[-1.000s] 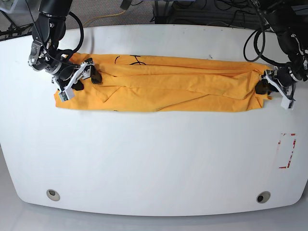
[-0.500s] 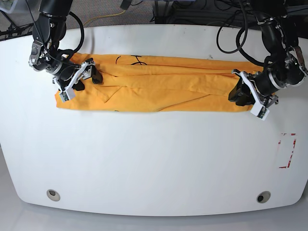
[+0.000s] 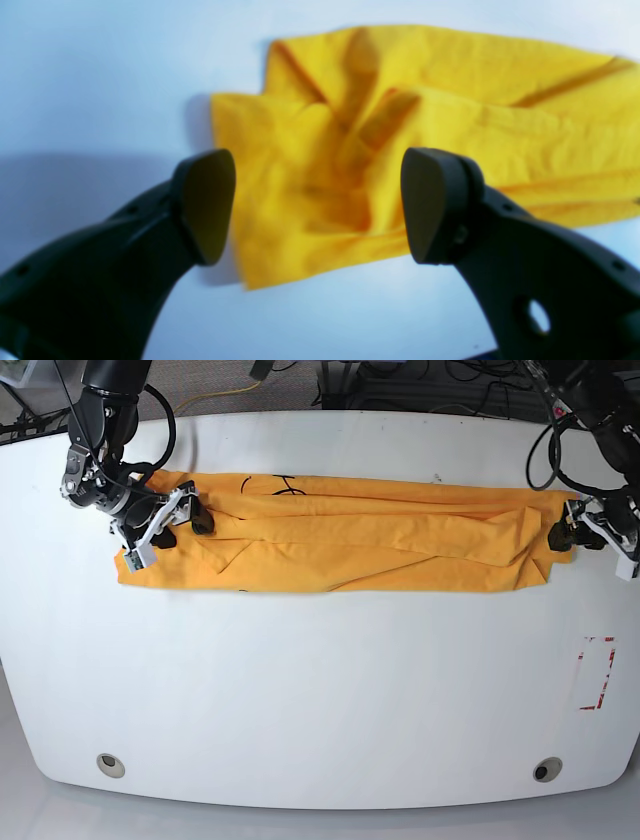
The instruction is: Fold the T-shirt properly
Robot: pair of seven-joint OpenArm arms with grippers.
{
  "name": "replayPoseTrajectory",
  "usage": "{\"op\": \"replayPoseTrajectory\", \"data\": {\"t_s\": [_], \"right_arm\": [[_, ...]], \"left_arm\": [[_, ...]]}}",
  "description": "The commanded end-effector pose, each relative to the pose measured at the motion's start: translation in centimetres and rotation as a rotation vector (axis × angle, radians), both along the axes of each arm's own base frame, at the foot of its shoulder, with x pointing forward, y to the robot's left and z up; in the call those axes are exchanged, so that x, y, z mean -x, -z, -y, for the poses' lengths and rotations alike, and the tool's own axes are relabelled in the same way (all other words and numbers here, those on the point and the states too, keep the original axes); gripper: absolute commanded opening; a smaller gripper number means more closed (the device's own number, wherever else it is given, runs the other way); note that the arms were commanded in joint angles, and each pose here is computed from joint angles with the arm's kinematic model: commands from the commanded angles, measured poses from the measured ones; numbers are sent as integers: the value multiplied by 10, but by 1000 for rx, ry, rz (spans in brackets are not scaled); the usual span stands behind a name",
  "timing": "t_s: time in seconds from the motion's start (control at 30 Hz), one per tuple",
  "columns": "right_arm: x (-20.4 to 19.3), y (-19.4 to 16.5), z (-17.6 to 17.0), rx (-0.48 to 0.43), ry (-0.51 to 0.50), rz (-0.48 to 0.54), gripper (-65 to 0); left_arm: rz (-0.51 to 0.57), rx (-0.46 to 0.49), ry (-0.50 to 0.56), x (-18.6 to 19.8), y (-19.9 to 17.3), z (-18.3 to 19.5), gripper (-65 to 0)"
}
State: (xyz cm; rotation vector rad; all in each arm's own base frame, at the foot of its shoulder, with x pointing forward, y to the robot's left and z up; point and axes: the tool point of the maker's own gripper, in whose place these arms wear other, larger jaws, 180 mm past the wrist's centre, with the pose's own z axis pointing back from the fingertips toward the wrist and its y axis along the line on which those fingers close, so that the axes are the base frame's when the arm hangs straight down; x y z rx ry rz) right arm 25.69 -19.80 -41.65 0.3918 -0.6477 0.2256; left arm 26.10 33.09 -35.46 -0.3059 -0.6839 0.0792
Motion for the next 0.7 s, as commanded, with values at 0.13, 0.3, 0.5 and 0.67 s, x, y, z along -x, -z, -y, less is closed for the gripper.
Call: {"op": "replayPoseTrajectory", "data": {"t_s": [0.13, 0.3, 0.5, 0.67], "right_arm": [[2, 1, 6, 35, -8, -20, -184], [2, 1, 6, 35, -8, -22, -184], [3, 2, 6, 35, -8, -23, -184], [3, 1, 6, 34, -8, -23, -184]], "left_arm": [[36, 80, -43, -8, -6, -24, -174], [40, 88, -52, -10, -1, -30, -174], [-4, 116, -40, -8, 14, -25, -174], [-7, 130, -39, -7, 18, -20, -236]]}}
